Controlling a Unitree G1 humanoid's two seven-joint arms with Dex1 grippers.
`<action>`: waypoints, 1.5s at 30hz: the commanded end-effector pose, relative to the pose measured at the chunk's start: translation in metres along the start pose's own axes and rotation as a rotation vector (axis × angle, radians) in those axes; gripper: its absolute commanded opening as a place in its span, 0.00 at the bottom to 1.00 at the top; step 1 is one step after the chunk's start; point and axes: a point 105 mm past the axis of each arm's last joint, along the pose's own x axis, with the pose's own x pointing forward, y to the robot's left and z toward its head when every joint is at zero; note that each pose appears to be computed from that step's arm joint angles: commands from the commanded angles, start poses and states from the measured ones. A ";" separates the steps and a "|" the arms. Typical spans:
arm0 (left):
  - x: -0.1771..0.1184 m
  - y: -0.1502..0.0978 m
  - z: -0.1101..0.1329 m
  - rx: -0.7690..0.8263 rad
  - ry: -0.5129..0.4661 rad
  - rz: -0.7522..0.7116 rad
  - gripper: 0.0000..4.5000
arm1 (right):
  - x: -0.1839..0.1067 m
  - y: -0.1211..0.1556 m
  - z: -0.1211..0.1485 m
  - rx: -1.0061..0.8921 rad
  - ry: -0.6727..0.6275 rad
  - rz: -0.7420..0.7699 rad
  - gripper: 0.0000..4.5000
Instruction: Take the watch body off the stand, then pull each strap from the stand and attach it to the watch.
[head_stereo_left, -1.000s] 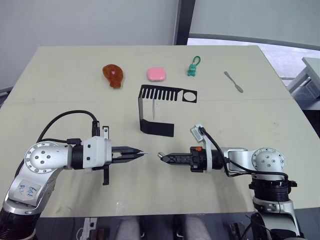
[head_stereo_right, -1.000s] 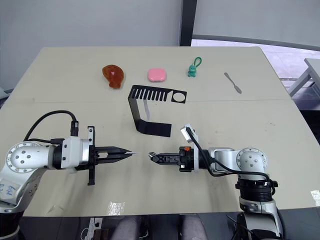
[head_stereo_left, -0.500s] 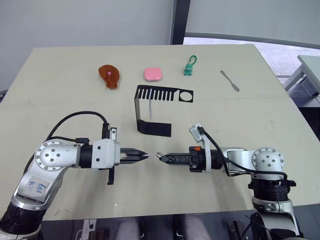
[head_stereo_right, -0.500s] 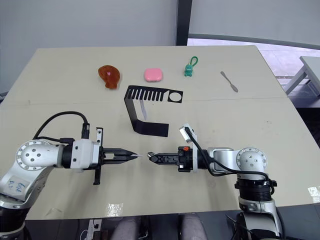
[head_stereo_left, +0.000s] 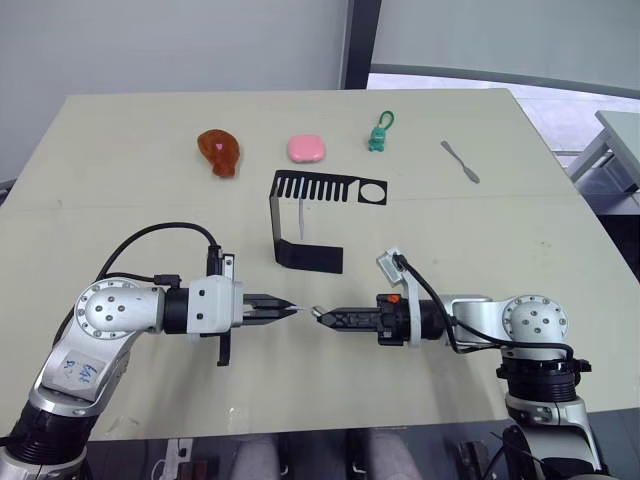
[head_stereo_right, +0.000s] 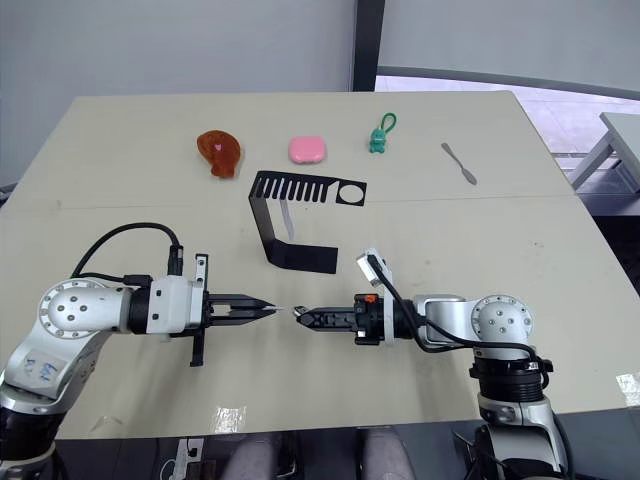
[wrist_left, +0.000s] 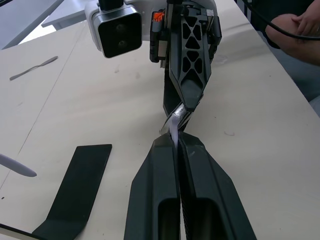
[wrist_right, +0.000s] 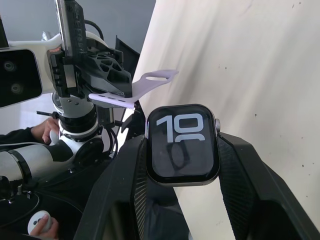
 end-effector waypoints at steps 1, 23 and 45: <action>0.000 0.002 0.005 0.030 -0.013 0.010 0.00 | -0.002 0.007 0.002 -0.017 -0.018 0.024 0.33; 0.004 0.002 0.001 0.031 -0.010 0.020 0.00 | -0.001 0.010 0.001 -0.025 -0.005 0.028 0.33; 0.008 -0.001 0.002 0.020 -0.025 0.012 0.00 | 0.001 0.009 0.002 -0.019 -0.010 0.026 0.33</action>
